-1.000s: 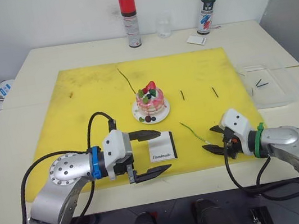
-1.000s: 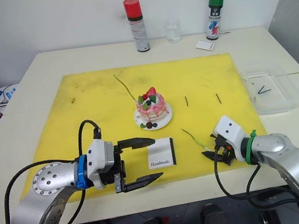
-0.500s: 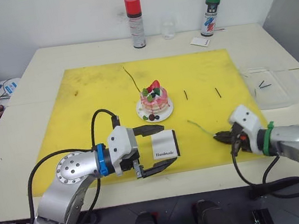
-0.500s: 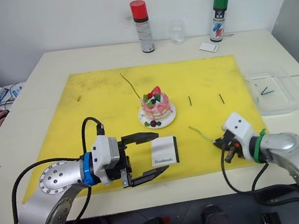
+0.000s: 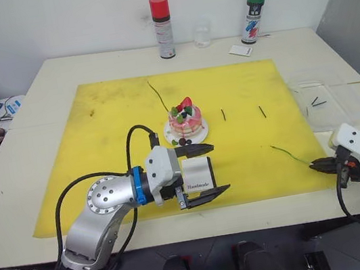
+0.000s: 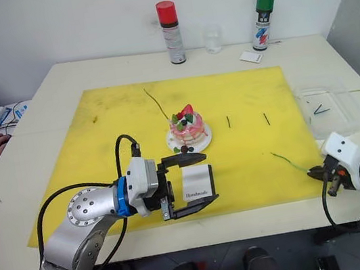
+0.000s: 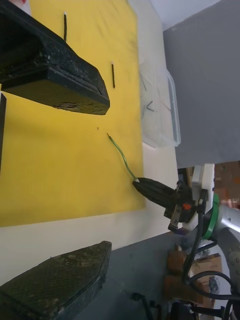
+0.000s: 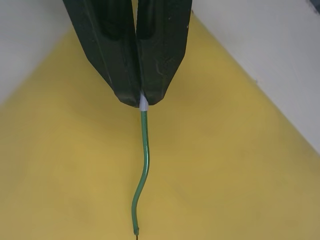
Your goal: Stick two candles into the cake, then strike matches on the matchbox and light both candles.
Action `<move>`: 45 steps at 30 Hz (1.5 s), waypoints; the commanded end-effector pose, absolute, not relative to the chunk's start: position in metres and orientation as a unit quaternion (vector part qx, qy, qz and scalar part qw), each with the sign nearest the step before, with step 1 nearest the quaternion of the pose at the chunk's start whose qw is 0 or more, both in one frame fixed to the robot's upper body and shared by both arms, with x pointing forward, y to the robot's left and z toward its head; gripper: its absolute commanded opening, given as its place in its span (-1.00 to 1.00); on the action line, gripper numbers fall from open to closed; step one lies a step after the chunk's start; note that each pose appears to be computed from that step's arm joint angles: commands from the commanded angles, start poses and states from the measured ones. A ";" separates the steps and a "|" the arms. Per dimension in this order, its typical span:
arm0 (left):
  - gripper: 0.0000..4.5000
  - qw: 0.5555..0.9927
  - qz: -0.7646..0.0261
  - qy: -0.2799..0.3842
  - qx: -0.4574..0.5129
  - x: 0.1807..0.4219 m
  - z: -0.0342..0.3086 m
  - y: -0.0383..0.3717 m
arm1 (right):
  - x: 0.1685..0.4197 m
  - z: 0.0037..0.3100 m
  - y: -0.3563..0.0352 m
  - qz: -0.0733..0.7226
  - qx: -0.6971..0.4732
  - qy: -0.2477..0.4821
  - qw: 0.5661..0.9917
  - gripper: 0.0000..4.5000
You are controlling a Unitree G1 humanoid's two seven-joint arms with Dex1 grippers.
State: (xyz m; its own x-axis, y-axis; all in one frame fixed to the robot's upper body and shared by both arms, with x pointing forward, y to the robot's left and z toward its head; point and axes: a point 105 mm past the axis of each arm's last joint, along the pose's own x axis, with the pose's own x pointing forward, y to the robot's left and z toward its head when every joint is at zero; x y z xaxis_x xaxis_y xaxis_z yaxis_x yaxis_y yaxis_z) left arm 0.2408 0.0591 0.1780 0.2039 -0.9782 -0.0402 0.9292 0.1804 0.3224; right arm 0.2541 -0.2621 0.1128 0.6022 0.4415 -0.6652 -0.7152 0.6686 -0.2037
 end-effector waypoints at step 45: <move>1.00 0.737 -0.637 -0.137 0.178 0.224 0.196 0.021 | 0.269 0.120 -0.261 0.289 -0.249 0.473 0.794 -0.99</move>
